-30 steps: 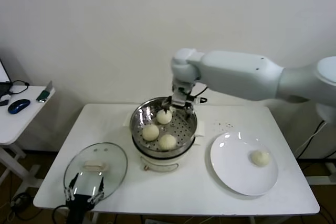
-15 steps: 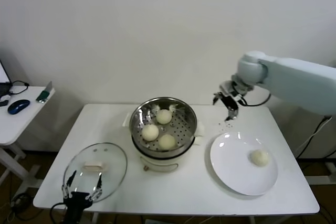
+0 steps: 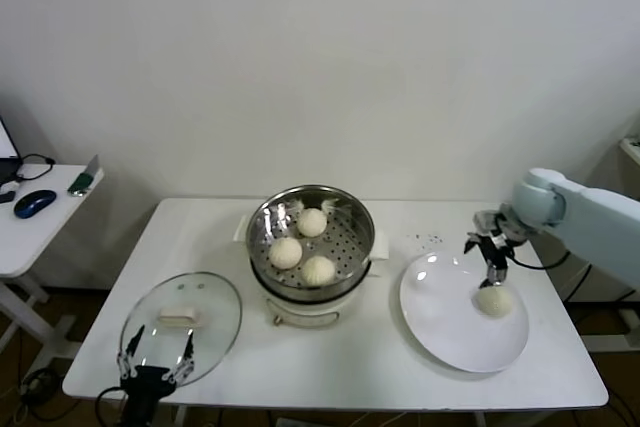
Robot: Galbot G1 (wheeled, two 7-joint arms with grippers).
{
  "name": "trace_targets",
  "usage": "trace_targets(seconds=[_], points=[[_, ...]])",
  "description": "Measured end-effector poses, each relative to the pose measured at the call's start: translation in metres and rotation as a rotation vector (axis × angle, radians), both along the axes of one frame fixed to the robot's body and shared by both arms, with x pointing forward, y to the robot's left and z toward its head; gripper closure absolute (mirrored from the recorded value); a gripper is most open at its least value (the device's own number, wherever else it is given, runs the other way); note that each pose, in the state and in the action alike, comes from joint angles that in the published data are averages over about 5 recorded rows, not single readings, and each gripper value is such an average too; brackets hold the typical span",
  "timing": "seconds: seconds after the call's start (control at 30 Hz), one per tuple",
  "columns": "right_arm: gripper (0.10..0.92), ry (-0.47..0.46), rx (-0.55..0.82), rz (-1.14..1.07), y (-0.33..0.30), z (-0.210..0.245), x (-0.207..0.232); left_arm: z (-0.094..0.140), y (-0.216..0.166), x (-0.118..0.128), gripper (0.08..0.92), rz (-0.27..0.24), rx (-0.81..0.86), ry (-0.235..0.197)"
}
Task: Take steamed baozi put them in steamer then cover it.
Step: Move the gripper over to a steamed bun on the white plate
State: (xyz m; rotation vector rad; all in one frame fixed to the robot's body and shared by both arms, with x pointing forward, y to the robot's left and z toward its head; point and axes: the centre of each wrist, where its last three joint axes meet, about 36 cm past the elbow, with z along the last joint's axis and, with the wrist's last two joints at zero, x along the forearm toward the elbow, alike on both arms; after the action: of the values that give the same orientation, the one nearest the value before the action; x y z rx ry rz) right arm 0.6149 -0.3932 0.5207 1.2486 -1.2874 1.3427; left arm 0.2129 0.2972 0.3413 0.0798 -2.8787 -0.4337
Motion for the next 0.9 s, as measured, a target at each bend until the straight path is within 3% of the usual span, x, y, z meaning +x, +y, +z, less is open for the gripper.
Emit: trace_targets(seconds=[0.43, 0.9], points=[[0.2, 0.039, -0.064, -0.068, -0.031, -0.051, -0.014, -0.004, -0.002, -0.002, 0.177, 0.001, -0.017, 0.006], [0.201, 0.032, -0.069, -0.083, -0.029, -0.07, -0.009, -0.008, -0.003, -0.004, 0.177, 0.005, -0.012, 0.013]])
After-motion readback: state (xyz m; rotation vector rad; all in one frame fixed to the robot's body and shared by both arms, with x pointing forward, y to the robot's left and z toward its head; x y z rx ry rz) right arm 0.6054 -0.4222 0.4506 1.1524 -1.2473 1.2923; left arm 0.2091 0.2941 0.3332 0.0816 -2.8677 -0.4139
